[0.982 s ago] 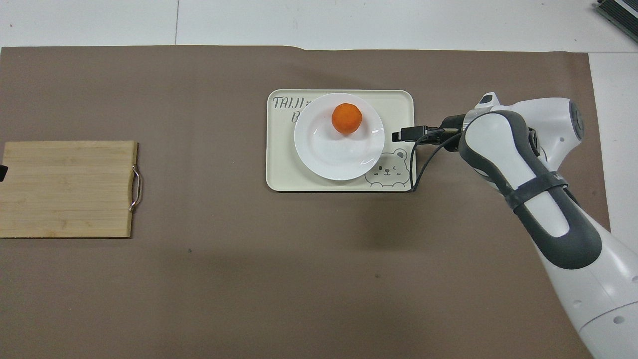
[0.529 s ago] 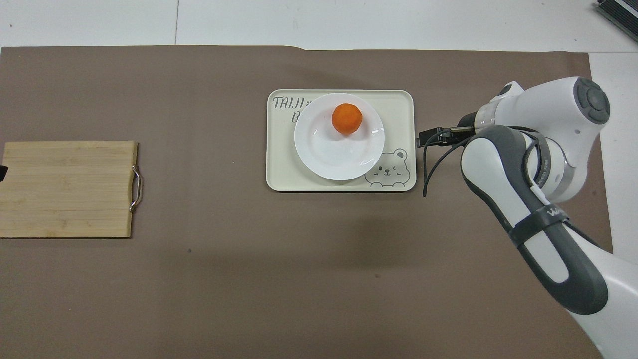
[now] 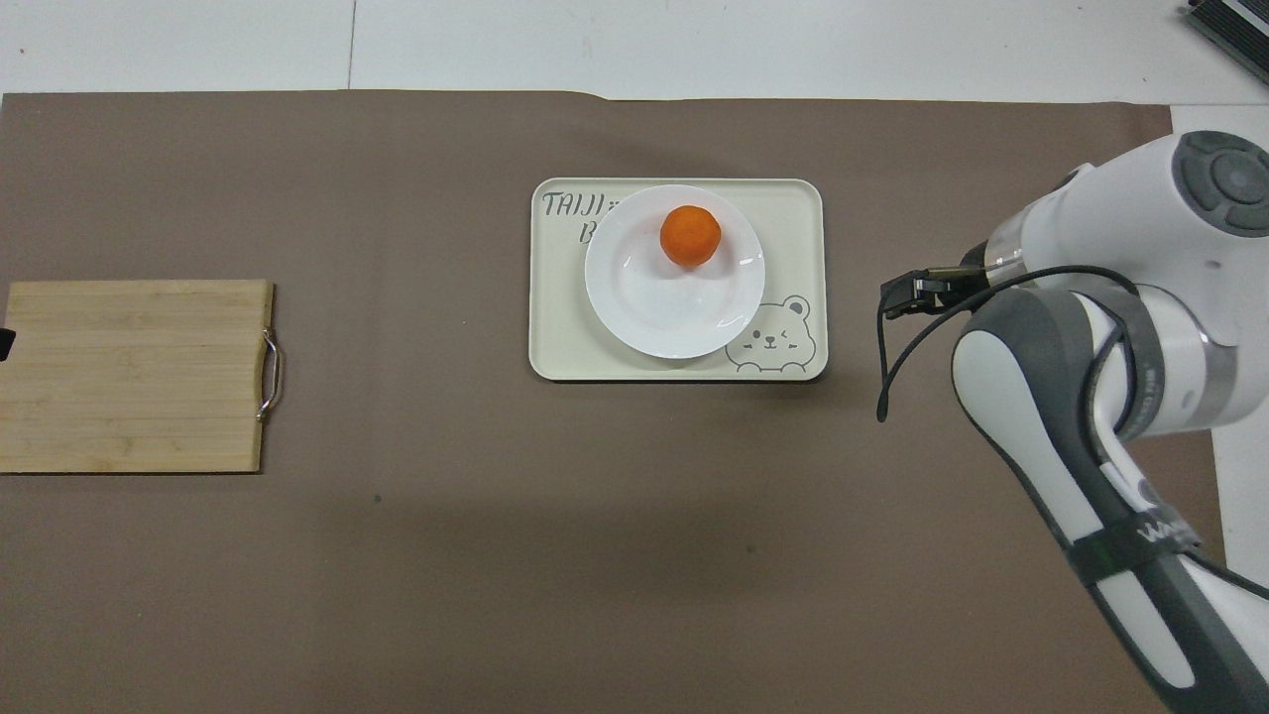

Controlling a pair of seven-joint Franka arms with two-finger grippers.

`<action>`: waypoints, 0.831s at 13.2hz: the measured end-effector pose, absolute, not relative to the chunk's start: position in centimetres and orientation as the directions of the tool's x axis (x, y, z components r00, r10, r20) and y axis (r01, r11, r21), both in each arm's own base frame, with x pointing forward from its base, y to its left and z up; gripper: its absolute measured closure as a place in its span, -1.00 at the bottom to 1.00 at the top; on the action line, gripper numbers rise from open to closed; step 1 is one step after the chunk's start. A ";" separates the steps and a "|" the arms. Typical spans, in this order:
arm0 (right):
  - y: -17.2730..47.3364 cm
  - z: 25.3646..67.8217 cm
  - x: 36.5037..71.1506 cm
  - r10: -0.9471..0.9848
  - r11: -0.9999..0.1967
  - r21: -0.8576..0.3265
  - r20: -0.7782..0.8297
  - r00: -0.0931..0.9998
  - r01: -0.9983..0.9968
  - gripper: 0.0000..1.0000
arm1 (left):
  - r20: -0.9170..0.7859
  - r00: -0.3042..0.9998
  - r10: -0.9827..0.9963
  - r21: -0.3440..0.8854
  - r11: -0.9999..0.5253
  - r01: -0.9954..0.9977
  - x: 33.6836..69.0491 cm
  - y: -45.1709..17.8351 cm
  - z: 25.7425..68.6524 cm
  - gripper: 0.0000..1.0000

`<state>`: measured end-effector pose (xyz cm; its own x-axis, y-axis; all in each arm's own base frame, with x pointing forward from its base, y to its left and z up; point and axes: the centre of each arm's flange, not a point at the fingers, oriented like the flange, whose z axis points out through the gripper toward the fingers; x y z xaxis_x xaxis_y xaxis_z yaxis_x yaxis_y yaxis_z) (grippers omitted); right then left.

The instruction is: Place orange and plate with both arms

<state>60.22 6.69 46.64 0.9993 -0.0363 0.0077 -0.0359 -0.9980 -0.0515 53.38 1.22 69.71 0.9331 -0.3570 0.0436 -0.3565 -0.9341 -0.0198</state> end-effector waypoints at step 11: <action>-1.6 61.1 53.5 -0.153 -0.987 -0.051 -0.002 0.988 -0.153 -1.00 | 0.044 0.933 -0.357 -0.020 -0.934 -0.357 53.4 1.2 69.7 -1.00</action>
<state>53.46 -1.64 61.06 0.9882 -0.1533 -0.0018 -0.1532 -0.9869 -0.0513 53.38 1.22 69.71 0.9331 -0.3570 0.0435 -0.3565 -0.9341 -0.0198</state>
